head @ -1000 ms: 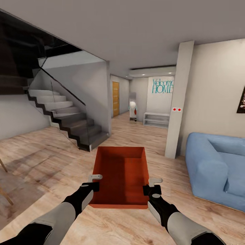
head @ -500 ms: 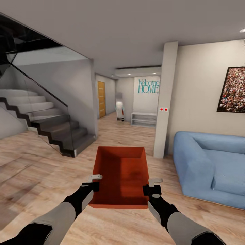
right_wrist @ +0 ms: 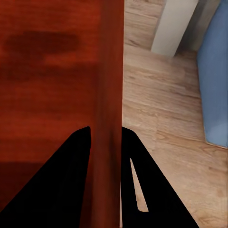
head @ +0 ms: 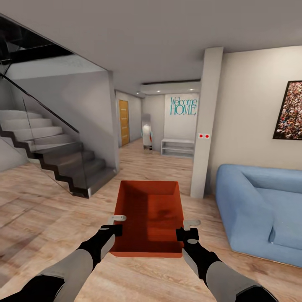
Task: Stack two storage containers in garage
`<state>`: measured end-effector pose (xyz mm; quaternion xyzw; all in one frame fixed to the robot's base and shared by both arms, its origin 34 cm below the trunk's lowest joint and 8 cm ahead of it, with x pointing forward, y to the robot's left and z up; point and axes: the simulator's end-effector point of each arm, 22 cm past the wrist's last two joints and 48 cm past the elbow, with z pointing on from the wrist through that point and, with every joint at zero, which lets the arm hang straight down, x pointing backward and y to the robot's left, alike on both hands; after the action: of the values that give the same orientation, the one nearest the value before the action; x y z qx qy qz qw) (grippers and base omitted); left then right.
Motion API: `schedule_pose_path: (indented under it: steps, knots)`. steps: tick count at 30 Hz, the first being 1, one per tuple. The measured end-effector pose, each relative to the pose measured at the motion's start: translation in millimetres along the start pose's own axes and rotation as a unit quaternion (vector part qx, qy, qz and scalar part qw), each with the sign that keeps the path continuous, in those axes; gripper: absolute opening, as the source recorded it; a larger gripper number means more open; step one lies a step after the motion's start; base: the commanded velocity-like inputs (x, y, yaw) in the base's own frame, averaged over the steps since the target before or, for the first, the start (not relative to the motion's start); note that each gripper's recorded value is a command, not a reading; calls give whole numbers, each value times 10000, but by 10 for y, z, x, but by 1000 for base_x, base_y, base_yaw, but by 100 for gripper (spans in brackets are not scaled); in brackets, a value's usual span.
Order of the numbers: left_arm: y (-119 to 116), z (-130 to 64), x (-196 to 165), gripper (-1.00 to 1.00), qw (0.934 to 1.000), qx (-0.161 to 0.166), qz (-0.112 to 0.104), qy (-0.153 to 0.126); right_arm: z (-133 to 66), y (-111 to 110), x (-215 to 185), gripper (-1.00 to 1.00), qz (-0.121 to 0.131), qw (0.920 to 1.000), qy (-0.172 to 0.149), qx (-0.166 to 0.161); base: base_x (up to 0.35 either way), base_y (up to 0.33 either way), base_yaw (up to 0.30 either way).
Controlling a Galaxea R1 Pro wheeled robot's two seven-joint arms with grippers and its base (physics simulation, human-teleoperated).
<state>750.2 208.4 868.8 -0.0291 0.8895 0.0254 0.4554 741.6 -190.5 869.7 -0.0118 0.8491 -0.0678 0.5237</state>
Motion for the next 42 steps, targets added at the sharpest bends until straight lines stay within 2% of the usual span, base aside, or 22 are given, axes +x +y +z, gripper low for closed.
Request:
schedule_pose_path:
  steps: [42]
  knots:
    - [-3, -1, -7, -100, 10000, 1, -5, -15, 1, -4, -10, -100, -3, 10000, -15, 2, 323, 0, 0]
